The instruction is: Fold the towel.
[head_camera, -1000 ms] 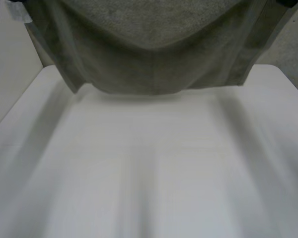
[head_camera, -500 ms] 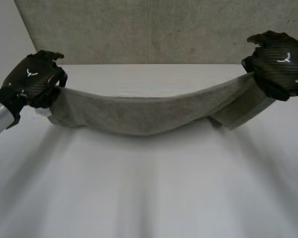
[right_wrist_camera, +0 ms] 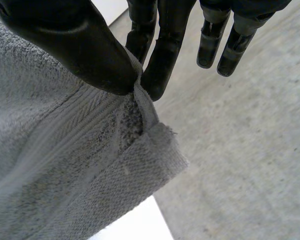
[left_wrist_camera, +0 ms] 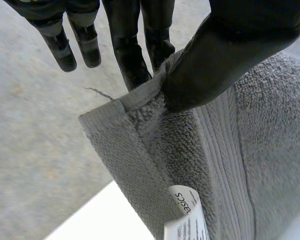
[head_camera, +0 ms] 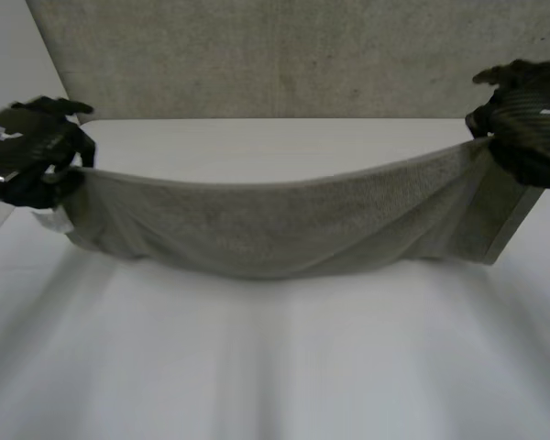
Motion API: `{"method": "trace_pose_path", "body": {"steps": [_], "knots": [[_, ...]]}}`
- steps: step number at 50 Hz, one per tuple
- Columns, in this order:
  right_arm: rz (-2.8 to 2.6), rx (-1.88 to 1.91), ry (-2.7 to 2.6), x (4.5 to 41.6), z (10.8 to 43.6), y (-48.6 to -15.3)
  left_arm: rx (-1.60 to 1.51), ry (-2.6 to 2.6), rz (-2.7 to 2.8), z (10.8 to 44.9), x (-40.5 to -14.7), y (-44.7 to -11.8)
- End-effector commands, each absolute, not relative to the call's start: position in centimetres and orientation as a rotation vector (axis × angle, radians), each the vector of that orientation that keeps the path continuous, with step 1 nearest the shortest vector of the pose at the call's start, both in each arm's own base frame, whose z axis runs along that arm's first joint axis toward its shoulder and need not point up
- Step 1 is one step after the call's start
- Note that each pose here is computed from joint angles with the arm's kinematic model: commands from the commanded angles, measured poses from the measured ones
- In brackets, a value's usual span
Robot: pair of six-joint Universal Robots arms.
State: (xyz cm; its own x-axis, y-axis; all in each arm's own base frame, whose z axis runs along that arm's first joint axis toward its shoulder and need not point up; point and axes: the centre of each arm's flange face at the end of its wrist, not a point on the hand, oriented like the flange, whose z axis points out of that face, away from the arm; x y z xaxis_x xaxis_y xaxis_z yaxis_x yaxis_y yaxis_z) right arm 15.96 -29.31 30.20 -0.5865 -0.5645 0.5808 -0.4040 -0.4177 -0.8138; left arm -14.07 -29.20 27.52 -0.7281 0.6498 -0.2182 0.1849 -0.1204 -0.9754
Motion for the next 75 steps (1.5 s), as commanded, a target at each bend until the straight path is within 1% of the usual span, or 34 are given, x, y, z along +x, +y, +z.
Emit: {"method": "trace_pose_path", "body": {"steps": [1, 3, 4, 6, 9, 11, 12, 17, 20, 22, 23, 25, 31, 33, 43, 45, 51, 53, 57, 62, 64, 65, 67, 68, 70, 71, 72, 73, 74, 75], "knots": [[-2.11, -1.422, 1.708, 16.6, 27.2, -31.6, -0.927, -1.84, 1.815, 25.2, -15.7, -31.5], [-2.091, -1.452, 1.736, 17.4, 25.9, -32.4, -0.898, -1.888, 1.815, 24.2, -15.8, -33.2], [-2.091, -1.452, 1.736, 17.4, 25.9, -32.4, -0.898, -1.889, 1.815, 24.2, -15.8, -33.2], [-2.067, -1.472, 1.769, 17.8, 24.6, -33.2, -0.885, -1.923, 1.8, 23.0, -16.2, -34.7], [-2.059, -1.48, 1.778, 17.9, 24.0, -33.5, -0.887, -1.936, 1.791, 22.5, -16.6, -35.4], [-2.037, -1.492, 1.789, 18.5, 23.0, -34.1, -0.898, -1.965, 1.788, 21.3, -17.0, -36.6], [-2.036, -1.492, 1.789, 18.5, 23.0, -34.1, -0.898, -1.965, 1.788, 21.3, -17.0, -36.6], [-2.082, -1.503, 1.793, 19.5, 21.1, -35.7, -0.959, -2.021, 1.789, 18.7, -18.0, -37.9], [-2.093, -1.504, 1.794, 19.7, 20.5, -36.1, -0.972, -2.041, 1.79, 18.1, -18.3, -38.1], [-2.114, -1.512, 1.787, 20.2, 19.3, -36.9, -1.015, -2.065, 1.798, 17.2, -19.0, -38.2], [-2.114, -1.512, 1.787, 20.3, 19.3, -36.9, -1.015, -2.066, 1.798, 17.2, -19.0, -38.2], [-2.159, -1.515, 1.775, 20.6, 18.5, -37.6, -1.072, -2.087, 1.818, 16.2, -19.6, -38.3], [-2.226, -1.511, 1.768, 20.7, 17.4, -38.7, -1.166, -2.089, 1.872, 14.7, -20.2, -38.6], [-2.212, -1.509, 1.782, 20.9, 16.4, -39.1, -1.214, -2.084, 1.9, 14.2, -20.9, -38.6], [-2.208, -1.6, 1.788, 21.1, 14.1, -39.7, -1.228, -2.073, 1.996, 14.1, -21.0, -39.3], [-2.201, -1.624, 1.788, 21.2, 13.5, -39.8, -1.229, -2.07, 2.0, 13.7, -21.0, -39.4], [-2.197, -1.635, 1.779, 21.6, 12.9, -40.1, -1.228, -2.073, 1.998, 13.0, -21.0, -39.6], [-2.198, -1.632, 1.791, 21.5, 12.7, -40.3, -1.237, -2.062, 1.997, 12.8, -21.4, -39.6], [-2.198, -1.632, 1.798, 21.6, 12.6, -40.3, -1.24, -2.059, 1.996, 12.6, -21.5, -39.5], [-2.221, -1.626, 1.804, 21.5, 13.3, -40.3, -1.236, -2.072, 1.995, 12.6, -21.7, -39.4], [-2.276, -1.602, 1.821, 21.3, 14.6, -40.5, -1.227, -2.081, 2.027, 13.2, -21.6, -39.5], [-2.277, -1.602, 1.821, 21.3, 14.6, -40.5, -1.226, -2.081, 2.028, 13.2, -21.6, -39.5], [-2.358, -1.561, 1.826, 21.0, 16.6, -40.5, -1.21, -2.088, 2.065, 14.2, -21.5, -39.6], [-2.358, -1.561, 1.826, 21.0, 16.7, -40.5, -1.21, -2.088, 2.066, 14.2, -21.5, -39.6], [-2.422, -1.492, 1.797, 20.7, 18.9, -40.1, -1.194, -2.064, 2.121, 16.2, -21.4, -39.4], [-2.422, -1.492, 1.796, 20.7, 18.9, -40.1, -1.194, -2.064, 2.121, 16.2, -21.4, -39.4], [-2.436, -1.437, 1.786, 20.6, 20.0, -39.7, -1.188, -2.046, 2.15, 17.3, -21.3, -39.2], [-2.446, -1.373, 1.778, 20.4, 21.2, -39.2, -1.188, -2.046, 2.15, 17.3, -21.3, -39.2], [-2.446, -1.372, 1.778, 20.4, 21.2, -39.2, -1.181, -2.031, 2.171, 18.3, -21.3, -38.9], [-2.448, -1.315, 1.764, 20.3, 22.4, -38.6, -1.178, -2.015, 2.194, 19.3, -21.2, -38.4]]}}
